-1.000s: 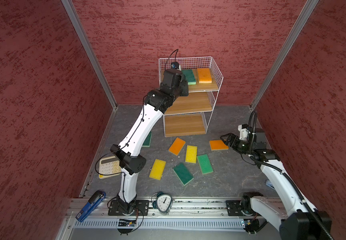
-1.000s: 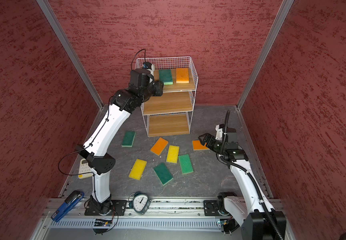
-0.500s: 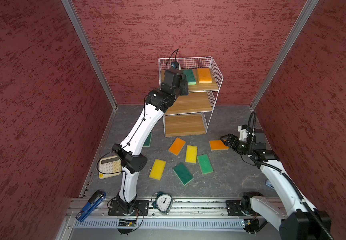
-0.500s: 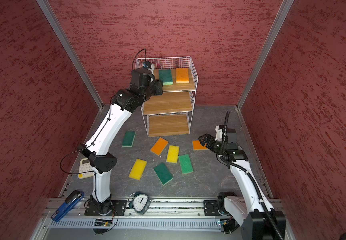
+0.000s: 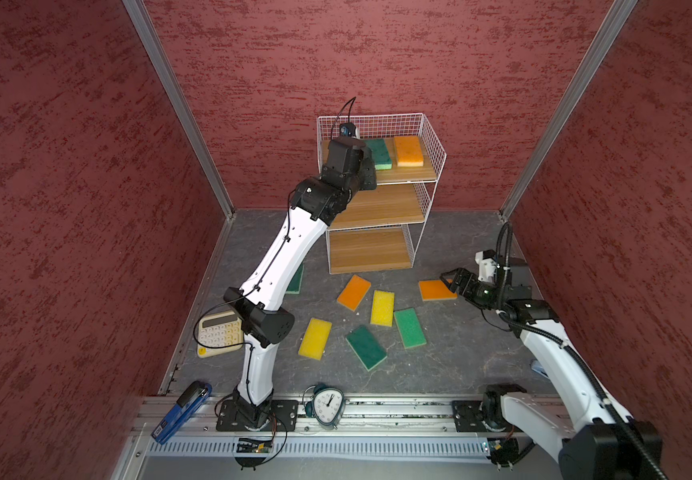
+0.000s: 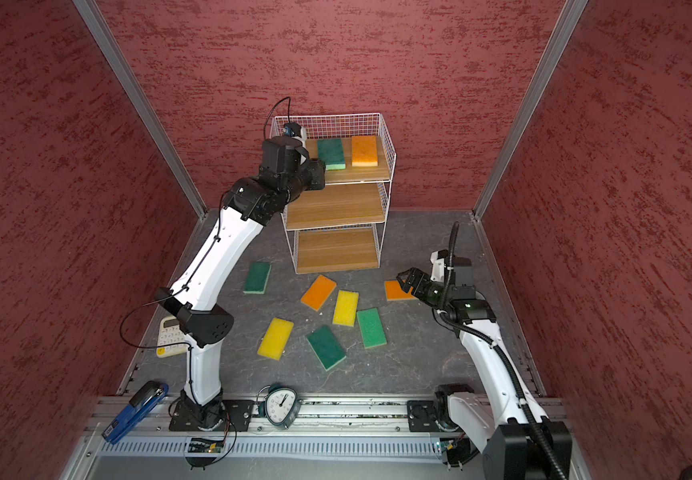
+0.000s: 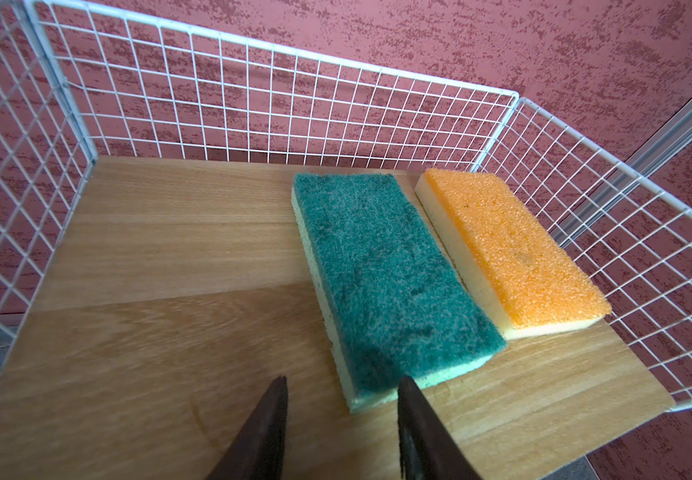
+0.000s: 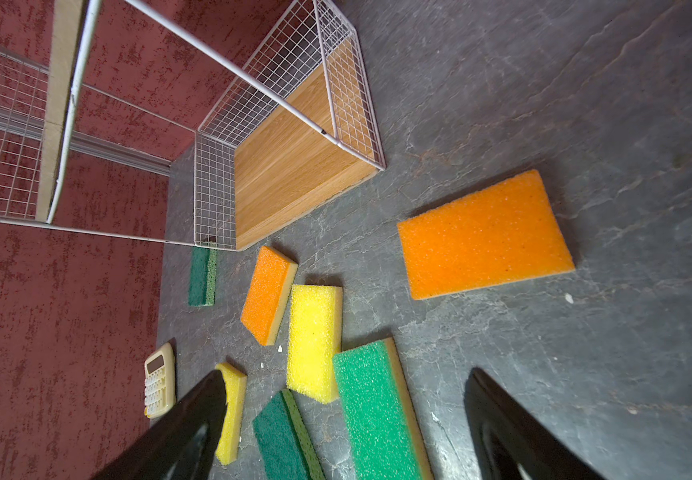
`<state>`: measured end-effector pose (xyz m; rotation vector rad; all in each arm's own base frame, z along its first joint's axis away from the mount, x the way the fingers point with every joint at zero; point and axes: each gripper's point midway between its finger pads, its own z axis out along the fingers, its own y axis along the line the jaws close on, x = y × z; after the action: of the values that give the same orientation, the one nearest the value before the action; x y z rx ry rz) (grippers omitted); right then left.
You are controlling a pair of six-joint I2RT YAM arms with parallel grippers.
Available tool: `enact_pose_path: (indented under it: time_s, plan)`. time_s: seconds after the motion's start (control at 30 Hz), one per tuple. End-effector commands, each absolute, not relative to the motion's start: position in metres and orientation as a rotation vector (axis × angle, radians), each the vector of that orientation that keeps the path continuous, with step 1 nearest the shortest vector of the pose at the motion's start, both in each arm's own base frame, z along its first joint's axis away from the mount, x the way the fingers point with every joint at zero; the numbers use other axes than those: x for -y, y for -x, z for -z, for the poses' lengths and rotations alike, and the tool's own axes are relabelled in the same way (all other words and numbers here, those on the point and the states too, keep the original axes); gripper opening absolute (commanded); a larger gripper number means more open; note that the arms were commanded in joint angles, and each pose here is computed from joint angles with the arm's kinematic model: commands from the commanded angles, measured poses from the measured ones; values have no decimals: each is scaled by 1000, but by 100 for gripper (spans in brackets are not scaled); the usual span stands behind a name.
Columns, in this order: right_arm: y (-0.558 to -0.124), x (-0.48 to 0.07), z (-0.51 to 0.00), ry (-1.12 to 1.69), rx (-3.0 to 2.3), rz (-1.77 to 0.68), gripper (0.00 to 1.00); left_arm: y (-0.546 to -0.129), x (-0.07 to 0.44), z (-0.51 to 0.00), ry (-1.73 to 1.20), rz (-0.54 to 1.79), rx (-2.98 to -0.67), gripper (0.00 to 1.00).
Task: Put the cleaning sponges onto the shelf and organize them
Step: 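Raise the left gripper up and back from the placed sponges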
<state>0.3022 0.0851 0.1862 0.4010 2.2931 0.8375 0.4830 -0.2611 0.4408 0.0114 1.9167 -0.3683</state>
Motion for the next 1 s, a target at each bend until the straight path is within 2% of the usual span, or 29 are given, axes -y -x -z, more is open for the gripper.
enact_pose_path:
  time_s: [0.0,0.53,0.97]
  plan:
    - [-303,-85,-187,-375,-2278,-835,91,-495,250,-374,-2,252,-2104,44]
    - [-303,-85,-188,-377,-2278,-837,91,-494,239,-372,-58,126,-2102,42]
    - [-303,-85,-189,-375,-2275,-835,91,-493,273,-373,-190,279,-2082,43]
